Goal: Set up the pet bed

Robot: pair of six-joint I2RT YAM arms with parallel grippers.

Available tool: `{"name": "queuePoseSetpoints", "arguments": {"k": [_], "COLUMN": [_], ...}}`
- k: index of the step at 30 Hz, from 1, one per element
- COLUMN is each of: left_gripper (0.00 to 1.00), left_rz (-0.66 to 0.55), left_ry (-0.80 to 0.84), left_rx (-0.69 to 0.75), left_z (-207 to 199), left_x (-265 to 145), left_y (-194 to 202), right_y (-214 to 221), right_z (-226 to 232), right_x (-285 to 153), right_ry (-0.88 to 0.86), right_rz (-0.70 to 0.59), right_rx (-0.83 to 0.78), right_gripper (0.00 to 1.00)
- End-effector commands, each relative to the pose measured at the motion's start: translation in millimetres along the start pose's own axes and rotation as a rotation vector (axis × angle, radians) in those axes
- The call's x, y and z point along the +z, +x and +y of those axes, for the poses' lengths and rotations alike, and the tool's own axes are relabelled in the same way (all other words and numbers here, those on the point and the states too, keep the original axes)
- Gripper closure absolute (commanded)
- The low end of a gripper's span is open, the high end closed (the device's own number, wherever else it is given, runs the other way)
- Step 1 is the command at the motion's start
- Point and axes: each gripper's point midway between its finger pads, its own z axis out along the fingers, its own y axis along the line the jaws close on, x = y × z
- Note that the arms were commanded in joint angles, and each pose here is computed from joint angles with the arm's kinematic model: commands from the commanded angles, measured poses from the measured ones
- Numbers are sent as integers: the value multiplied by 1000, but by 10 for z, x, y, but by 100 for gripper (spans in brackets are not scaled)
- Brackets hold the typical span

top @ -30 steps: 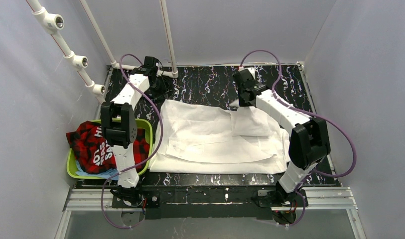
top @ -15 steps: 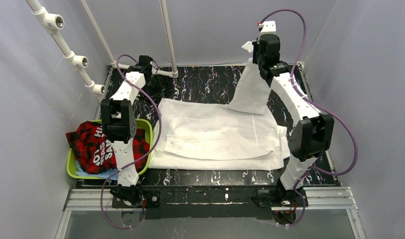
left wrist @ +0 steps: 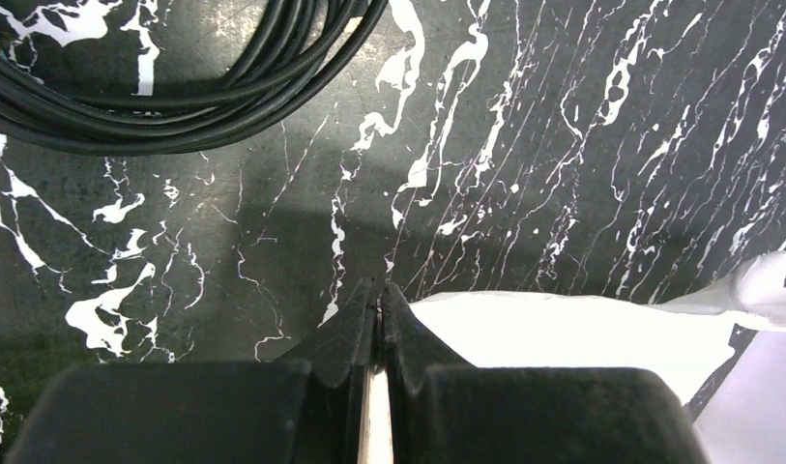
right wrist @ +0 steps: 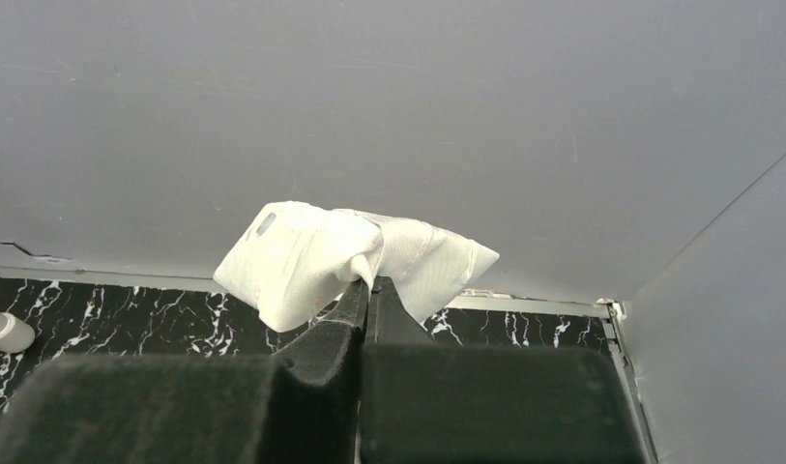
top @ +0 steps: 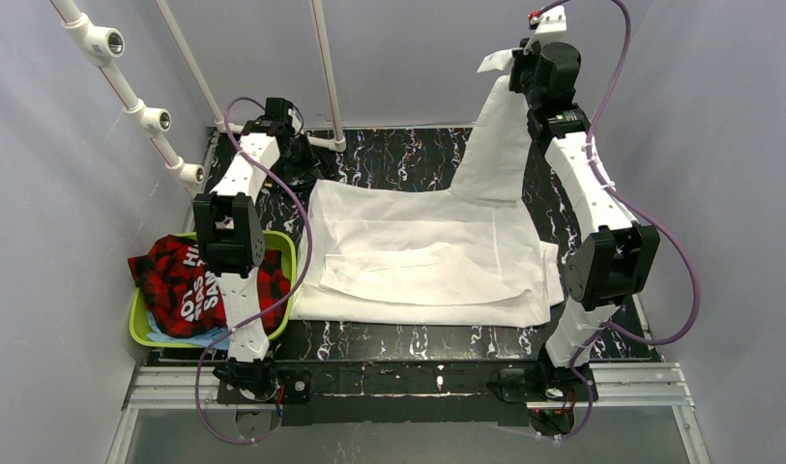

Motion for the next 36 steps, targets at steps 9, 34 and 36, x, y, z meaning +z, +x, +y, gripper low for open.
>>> {"name": "queuePoseSetpoints", "arguments": {"k": [9, 34, 36], "left_gripper": [100, 100, 100], "left_rz": [10, 160, 164], "left_ry": [73, 8, -12], "left_rx": [-14, 102, 111], "left_z": [-124, 293, 335], "left_x": [-139, -470, -529], "left_y": [10, 912, 956], "right_y": [-318, 1556, 1616], "right_z": [-106, 27, -78], "right_x": [-448, -3422, -3607], "right_ry": [-32, 115, 204], "right_rz": [4, 1090, 1112], "right_rx": [109, 411, 415], "right_gripper": [99, 99, 99]}}
